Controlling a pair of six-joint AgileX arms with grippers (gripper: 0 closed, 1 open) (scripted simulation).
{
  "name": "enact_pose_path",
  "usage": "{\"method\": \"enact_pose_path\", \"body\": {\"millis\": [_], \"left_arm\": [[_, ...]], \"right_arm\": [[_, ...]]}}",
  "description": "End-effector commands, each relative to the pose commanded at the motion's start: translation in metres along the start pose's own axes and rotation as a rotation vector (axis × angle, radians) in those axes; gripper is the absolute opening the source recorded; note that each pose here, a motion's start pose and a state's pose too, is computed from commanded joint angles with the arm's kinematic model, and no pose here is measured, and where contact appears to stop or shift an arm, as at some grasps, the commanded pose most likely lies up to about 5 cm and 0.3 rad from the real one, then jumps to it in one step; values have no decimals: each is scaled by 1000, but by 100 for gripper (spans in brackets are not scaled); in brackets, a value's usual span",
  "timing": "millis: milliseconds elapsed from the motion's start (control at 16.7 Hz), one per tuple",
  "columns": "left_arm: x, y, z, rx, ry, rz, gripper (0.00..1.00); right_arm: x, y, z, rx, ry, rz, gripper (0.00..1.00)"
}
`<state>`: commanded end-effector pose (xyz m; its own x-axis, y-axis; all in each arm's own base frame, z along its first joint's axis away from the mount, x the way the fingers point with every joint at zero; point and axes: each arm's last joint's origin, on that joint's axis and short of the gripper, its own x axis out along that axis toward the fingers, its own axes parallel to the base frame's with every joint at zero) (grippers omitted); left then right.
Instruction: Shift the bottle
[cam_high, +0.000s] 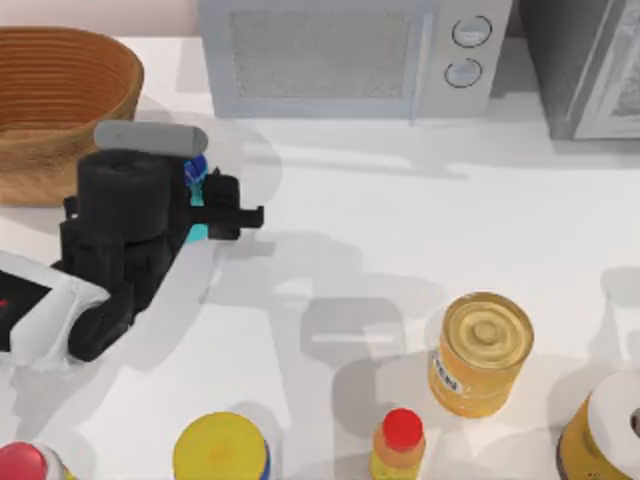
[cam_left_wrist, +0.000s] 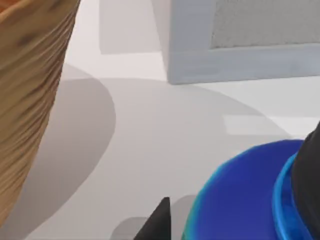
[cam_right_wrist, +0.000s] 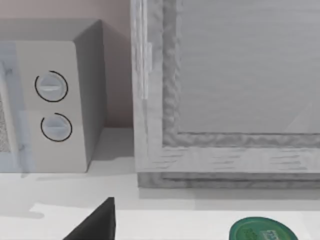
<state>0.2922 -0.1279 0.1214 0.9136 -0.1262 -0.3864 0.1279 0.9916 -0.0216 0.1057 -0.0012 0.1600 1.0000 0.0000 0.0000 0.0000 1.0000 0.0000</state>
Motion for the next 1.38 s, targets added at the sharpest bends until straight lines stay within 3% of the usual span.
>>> {"method": "enact_pose_path", "body": {"millis": [240,600,1380], "left_arm": [[-31,26,-13,-51,3,90,0],[-34,28,-16,-50,8,95,0],[24,33,-40,-56,4,102,0]], "right_arm": [[0,0,0,0,0,0,100],[0,0,0,0,0,0,100],[0,0,0,0,0,0,100]]}}
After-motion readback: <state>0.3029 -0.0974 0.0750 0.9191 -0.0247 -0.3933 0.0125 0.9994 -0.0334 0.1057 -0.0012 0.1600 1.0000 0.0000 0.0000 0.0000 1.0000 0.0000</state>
